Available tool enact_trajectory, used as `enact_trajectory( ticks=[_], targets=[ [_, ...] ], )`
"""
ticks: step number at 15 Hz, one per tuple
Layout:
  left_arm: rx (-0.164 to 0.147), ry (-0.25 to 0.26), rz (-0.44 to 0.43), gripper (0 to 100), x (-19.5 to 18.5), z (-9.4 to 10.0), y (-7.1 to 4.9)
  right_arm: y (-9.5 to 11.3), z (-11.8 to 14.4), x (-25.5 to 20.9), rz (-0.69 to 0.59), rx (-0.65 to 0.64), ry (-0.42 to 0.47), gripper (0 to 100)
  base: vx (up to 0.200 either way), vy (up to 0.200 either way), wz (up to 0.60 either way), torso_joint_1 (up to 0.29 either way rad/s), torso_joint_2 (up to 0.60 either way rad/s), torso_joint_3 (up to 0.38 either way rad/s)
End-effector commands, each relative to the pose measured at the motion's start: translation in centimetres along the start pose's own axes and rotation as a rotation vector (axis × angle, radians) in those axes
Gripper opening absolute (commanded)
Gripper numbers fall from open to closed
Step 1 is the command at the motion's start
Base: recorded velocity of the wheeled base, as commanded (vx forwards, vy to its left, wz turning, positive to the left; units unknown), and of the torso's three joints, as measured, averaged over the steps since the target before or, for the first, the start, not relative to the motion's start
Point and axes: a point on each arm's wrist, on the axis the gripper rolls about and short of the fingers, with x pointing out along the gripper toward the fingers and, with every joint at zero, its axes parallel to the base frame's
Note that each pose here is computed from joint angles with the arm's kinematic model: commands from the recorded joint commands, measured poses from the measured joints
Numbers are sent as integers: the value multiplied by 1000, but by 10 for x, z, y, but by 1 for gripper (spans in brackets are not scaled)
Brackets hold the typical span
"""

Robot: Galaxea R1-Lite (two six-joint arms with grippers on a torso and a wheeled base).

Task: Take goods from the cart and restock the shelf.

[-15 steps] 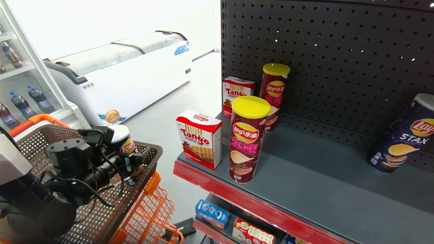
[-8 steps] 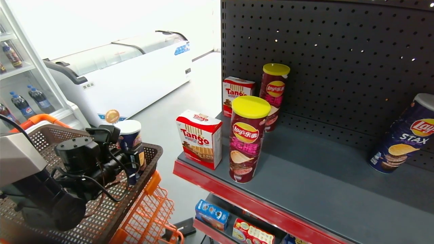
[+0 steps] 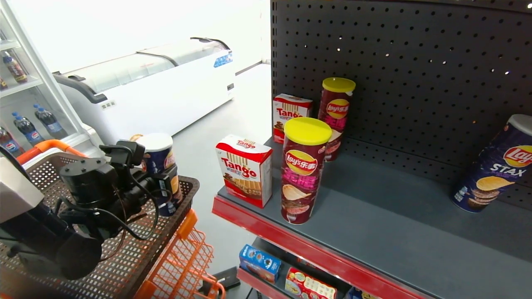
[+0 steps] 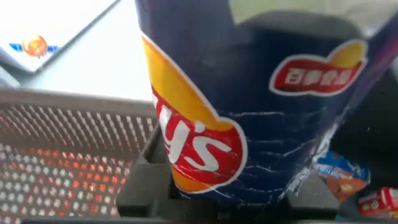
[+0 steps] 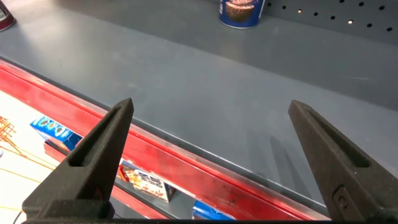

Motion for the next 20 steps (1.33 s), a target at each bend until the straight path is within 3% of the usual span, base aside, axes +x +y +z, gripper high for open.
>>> enact_trajectory(
  ticks=[1, 4, 6, 7, 11, 13, 16, 19, 20],
  targets=[
    [40, -123, 7, 0, -16, 39, 1, 0, 0, 0, -1, 0, 0, 100, 0, 0, 0, 0, 0, 0],
    [42, -163, -17, 0, -49, 70, -4, 0, 0, 0, -1, 0, 0, 100, 0, 0, 0, 0, 0, 0],
    [47, -139, -76, 0, -69, 78, -9, 0, 0, 0, -1, 0, 0, 100, 0, 0, 0, 0, 0, 0],
    [55, -133, -98, 0, -79, 77, -14, 0, 0, 0, 1, 0, 0, 100, 0, 0, 0, 0, 0, 0],
    [19, -87, -239, 0, -137, 59, -38, 0, 0, 0, -1, 0, 0, 100, 0, 0, 0, 0, 0, 0],
    [17, -105, -295, 0, -151, 60, -47, 0, 0, 0, -1, 0, 0, 100, 0, 0, 0, 0, 0, 0],
    [-10, -138, -413, 0, -162, 66, -63, 0, 0, 0, -1, 0, 0, 100, 0, 0, 0, 0, 0, 0],
    [-22, -114, -562, 0, -171, 67, -67, 0, 0, 0, -1, 0, 0, 100, 0, 0, 0, 0, 0, 0],
    [-42, -93, -618, 0, -177, 68, -67, 0, 0, 0, 1, 0, 0, 100, 0, 0, 0, 0, 0, 0]
  ],
)
